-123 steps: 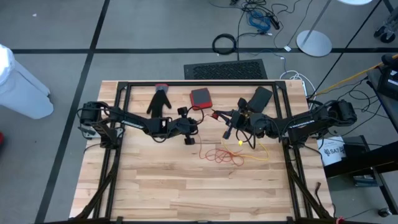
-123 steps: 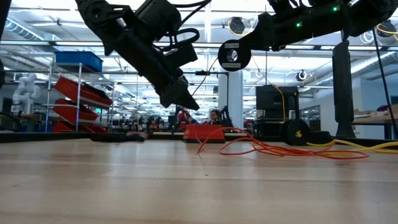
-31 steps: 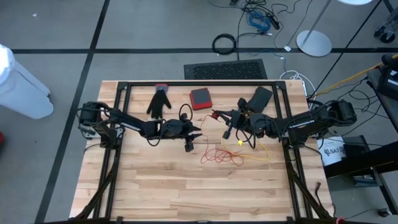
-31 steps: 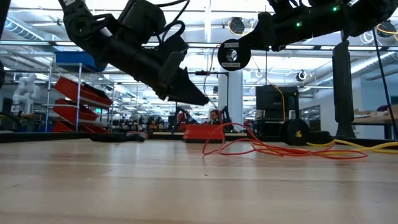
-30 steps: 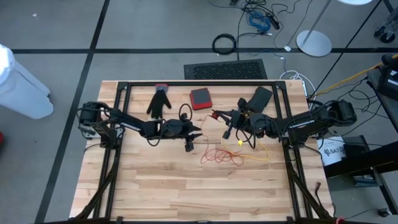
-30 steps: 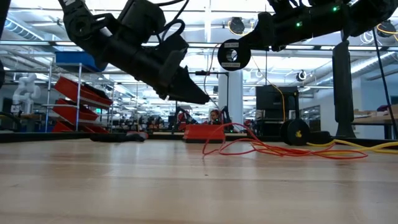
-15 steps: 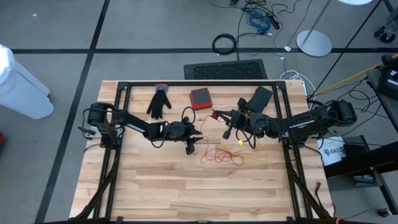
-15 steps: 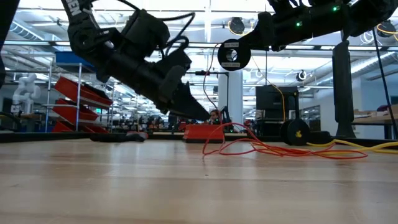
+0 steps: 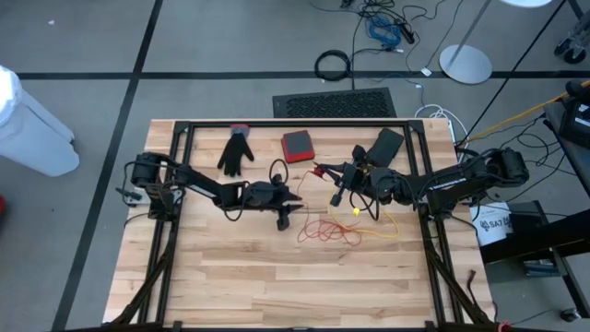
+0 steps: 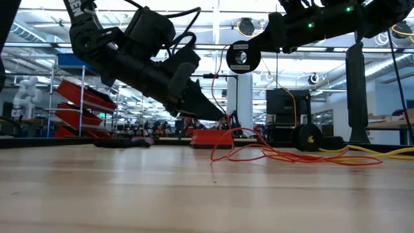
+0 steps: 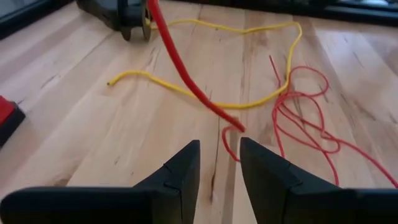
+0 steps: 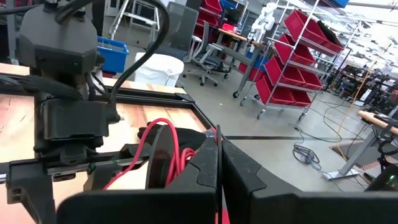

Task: Coil cords
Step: Coil the red wire onto the spool

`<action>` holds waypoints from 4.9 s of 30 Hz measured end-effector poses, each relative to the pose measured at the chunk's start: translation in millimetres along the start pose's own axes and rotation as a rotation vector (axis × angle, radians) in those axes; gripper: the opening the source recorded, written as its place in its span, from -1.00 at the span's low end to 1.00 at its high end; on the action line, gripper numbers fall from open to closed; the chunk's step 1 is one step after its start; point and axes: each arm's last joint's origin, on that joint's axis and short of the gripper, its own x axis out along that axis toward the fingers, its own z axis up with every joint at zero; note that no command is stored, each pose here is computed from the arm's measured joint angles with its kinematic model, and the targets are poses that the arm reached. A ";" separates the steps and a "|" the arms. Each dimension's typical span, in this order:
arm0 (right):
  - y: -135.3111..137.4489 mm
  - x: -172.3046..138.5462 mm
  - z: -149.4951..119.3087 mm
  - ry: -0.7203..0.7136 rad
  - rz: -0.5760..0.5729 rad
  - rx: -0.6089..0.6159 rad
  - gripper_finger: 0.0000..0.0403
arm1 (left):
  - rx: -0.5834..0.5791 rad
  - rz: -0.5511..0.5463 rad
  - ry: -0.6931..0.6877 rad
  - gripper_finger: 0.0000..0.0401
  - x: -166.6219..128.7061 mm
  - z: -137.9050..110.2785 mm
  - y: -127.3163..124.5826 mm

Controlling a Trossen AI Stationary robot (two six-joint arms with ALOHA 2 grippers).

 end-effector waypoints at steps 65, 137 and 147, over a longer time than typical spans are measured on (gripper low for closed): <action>-4.3 -6.2 -4.5 0.088 0.069 0.047 -1.00 | 0.016 0.245 -0.075 -0.99 8.7 18.6 45.7; 32.5 64.4 -33.9 -0.112 -0.239 0.055 -1.00 | 0.140 0.125 0.034 -1.00 28.0 55.2 -8.5; 31.5 63.7 -34.4 -0.039 -0.133 0.023 -1.00 | 0.236 0.106 0.079 -1.00 7.0 69.7 -12.9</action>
